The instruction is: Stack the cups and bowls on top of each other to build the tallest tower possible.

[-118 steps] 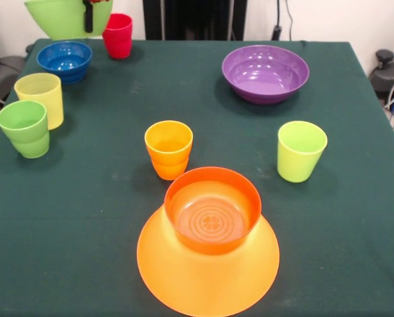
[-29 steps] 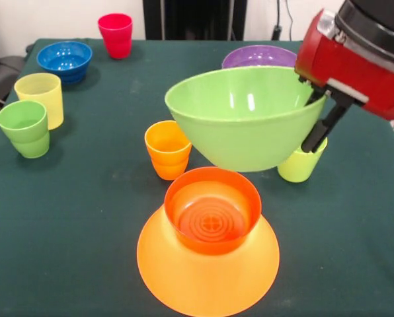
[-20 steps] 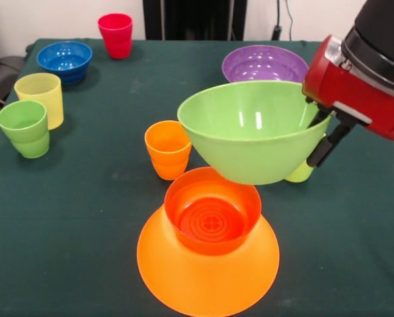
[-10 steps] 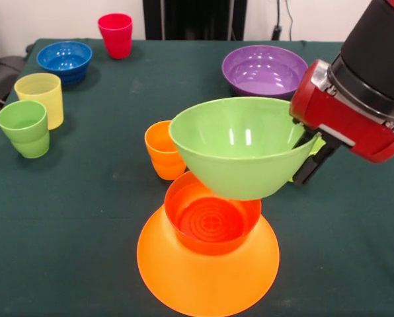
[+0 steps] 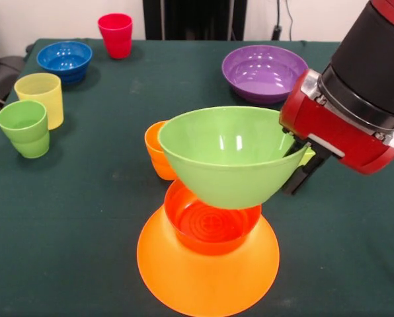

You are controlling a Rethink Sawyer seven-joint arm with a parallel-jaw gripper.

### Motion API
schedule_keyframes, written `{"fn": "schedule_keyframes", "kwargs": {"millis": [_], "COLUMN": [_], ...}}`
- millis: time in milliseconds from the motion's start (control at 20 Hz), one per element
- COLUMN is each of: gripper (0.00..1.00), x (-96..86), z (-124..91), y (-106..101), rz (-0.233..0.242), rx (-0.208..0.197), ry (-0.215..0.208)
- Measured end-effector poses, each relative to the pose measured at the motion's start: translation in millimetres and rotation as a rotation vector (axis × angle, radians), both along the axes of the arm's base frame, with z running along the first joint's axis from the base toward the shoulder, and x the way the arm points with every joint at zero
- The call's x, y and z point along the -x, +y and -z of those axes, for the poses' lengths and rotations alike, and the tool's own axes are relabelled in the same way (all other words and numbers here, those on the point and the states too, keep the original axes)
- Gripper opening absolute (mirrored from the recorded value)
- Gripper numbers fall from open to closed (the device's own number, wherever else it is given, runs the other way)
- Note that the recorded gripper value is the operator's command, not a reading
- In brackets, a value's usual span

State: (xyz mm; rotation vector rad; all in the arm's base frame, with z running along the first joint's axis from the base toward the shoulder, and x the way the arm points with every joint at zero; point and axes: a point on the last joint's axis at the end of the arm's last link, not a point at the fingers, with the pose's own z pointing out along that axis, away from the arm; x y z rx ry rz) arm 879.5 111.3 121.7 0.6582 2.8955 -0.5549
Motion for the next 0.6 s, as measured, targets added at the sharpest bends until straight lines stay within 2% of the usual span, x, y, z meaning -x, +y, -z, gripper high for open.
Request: {"fn": "schedule_keyframes", "kwargs": {"millis": [600], "gripper": [0.00], "x": [-4.1], "z": [1.7], "y": [-9.7], "rz": [0.019], "rx": [0.033], "ry": [-0.012]}}
